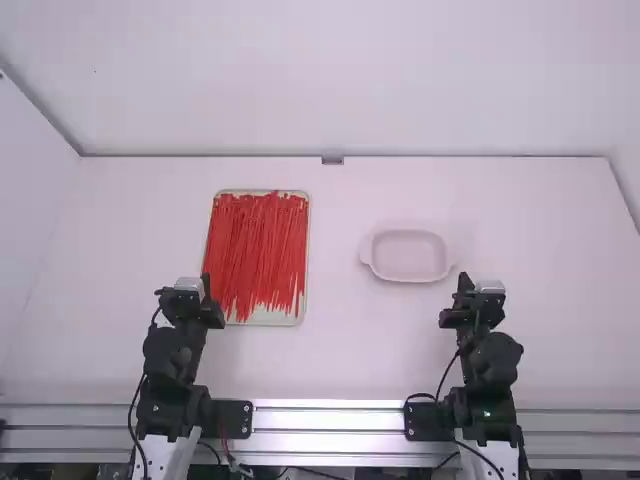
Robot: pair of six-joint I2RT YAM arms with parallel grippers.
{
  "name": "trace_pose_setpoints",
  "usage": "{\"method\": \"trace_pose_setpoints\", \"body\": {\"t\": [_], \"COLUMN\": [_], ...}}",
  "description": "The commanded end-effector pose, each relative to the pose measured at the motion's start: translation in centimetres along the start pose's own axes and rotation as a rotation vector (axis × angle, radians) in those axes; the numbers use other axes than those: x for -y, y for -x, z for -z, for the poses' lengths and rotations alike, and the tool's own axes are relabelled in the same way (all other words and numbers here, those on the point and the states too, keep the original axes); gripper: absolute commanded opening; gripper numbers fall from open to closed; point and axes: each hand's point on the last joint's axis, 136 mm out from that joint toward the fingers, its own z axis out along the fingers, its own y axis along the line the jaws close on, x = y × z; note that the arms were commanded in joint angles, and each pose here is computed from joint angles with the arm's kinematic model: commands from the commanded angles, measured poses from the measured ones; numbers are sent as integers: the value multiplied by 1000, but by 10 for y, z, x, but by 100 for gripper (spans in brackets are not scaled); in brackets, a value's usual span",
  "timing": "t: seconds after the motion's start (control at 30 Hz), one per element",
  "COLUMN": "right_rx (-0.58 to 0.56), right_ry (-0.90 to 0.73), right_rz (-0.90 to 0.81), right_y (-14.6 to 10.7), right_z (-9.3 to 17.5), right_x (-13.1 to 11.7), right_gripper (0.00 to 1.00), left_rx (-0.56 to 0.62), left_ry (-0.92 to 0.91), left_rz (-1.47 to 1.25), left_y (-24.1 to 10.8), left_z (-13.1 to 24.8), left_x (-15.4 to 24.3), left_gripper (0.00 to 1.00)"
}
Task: Fasten the cable tie
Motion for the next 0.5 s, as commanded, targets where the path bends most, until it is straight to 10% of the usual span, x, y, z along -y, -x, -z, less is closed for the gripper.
{"method": "trace_pose_setpoints", "body": {"t": [0.0, 0.47], "right_rx": [0, -41], "right_ry": [0, 33], "right_rz": [-2, 0], "right_y": [0, 12], "right_z": [0, -1], "right_x": [0, -6], "right_gripper": [0, 9], "left_rx": [0, -38], "left_ry": [0, -21], "left_rz": [0, 2], "left_y": [0, 10], "left_z": [0, 1], "left_x": [0, 4], "left_gripper": [0, 9]}}
